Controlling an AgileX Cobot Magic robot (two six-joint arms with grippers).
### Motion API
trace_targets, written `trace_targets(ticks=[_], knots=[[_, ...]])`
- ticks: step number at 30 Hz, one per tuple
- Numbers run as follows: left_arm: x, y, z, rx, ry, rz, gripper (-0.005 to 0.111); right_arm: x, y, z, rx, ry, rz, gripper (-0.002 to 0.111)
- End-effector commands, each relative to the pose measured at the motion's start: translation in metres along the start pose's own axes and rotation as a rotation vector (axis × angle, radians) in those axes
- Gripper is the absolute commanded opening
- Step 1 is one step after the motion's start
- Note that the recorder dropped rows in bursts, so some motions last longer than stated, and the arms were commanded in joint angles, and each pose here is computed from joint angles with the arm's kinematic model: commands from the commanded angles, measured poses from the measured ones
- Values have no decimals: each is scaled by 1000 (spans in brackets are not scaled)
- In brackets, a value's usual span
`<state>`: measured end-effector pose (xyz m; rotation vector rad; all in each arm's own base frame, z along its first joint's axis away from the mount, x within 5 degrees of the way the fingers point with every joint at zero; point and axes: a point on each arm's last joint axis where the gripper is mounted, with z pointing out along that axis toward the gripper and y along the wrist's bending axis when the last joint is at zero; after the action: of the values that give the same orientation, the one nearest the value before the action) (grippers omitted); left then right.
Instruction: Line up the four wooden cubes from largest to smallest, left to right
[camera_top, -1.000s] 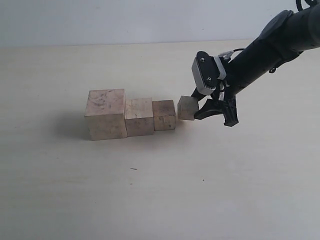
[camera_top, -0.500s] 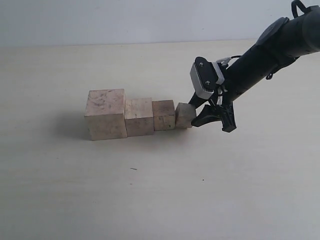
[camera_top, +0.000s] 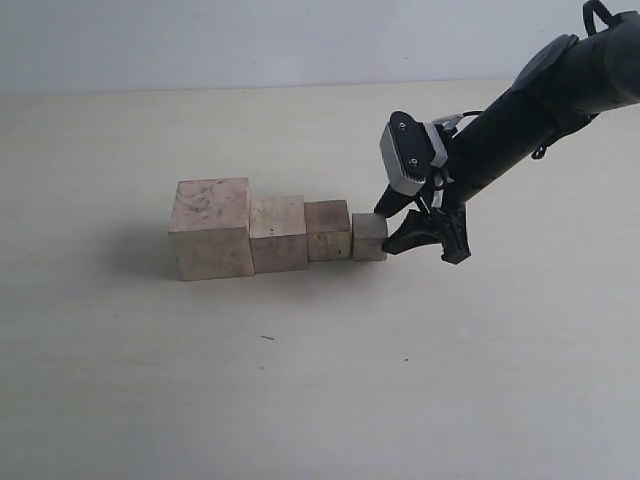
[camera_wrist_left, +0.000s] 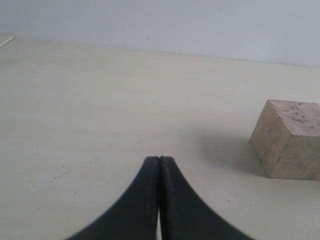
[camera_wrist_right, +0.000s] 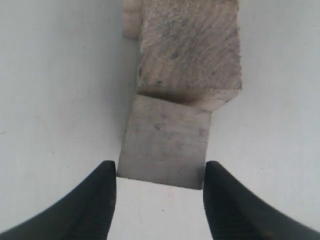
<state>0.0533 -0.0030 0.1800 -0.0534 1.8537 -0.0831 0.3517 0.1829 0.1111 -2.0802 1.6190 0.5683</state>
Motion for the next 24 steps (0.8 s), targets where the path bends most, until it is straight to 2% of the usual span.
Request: trace_targets(ticks=[1,11,17,19,21,22,23,24], knots=[[-1,0,0,5,-15,-1,0,-2,-3,-3,16,-12,31,53],[-1,0,0,5,-15,-1,0,-12,-5,-18,49,-24,107,53],[-1,0,0,5,-15,-1,0,-19,-2,-41,83,55,334,51],[-1,0,0,5,-15,-1,0,-12,0,-40,76,125,467,38],[-1,0,0,5,-15,-1,0,-7,-2,-35,99,132,610,13],[-1,0,0,5,-15,-1,0,-6,-3,-32,102,122,643,5],[-1,0,0,5,-15,-1,0,-5,-3,-28,98,111,678,0],[-1,0,0,5,-15,-1,0,-3,-3,-25,94,111,701,0]])
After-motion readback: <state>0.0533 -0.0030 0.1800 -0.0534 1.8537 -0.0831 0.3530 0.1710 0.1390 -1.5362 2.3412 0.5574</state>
